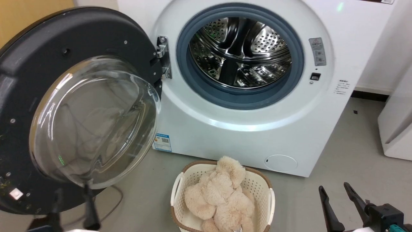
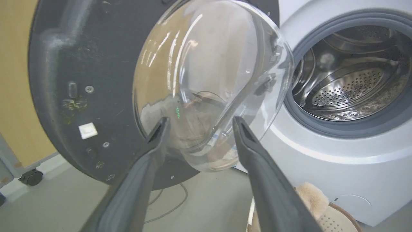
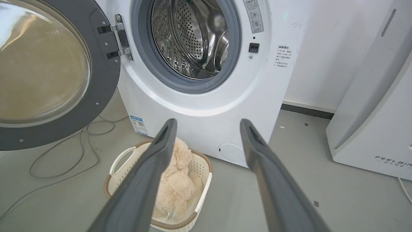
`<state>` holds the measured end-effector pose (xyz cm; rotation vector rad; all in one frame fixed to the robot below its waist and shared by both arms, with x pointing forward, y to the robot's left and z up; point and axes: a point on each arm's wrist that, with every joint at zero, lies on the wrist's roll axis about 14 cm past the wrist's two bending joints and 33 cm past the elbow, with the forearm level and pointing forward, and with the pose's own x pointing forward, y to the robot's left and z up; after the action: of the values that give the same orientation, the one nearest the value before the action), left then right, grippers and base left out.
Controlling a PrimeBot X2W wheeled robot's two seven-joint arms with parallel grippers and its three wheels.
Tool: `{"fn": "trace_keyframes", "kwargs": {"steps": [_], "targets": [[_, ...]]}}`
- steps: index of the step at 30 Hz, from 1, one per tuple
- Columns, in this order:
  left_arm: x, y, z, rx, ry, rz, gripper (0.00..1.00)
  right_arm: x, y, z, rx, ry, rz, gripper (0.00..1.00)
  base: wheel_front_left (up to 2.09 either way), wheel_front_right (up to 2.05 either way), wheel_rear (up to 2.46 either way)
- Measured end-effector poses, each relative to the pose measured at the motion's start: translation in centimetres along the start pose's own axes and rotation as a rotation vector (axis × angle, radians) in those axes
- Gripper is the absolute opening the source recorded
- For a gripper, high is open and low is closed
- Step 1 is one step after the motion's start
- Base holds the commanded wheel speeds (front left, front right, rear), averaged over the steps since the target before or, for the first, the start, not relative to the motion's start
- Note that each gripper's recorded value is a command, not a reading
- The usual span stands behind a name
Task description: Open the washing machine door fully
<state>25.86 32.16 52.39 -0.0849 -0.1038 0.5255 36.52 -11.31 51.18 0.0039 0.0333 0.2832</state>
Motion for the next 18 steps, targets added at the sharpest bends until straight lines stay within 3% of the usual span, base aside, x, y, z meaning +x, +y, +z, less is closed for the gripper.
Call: {"fn": "trace_keyframes", "kwargs": {"steps": [11,18], "targets": [[-1.1,-10.9,-1.7,-0.005,0.055,-0.359,1.0,-1.8,-1.8,0.6,-0.009,-0.021,-0.069,1.0,0.0,0.0,0.0],[-1.1,-15.5,-3.0,0.043,0.076,-0.508,1.0,-3.6,-3.7,0.7,-0.01,-0.025,-0.143,1.0,0.0,0.0,0.0]]}}
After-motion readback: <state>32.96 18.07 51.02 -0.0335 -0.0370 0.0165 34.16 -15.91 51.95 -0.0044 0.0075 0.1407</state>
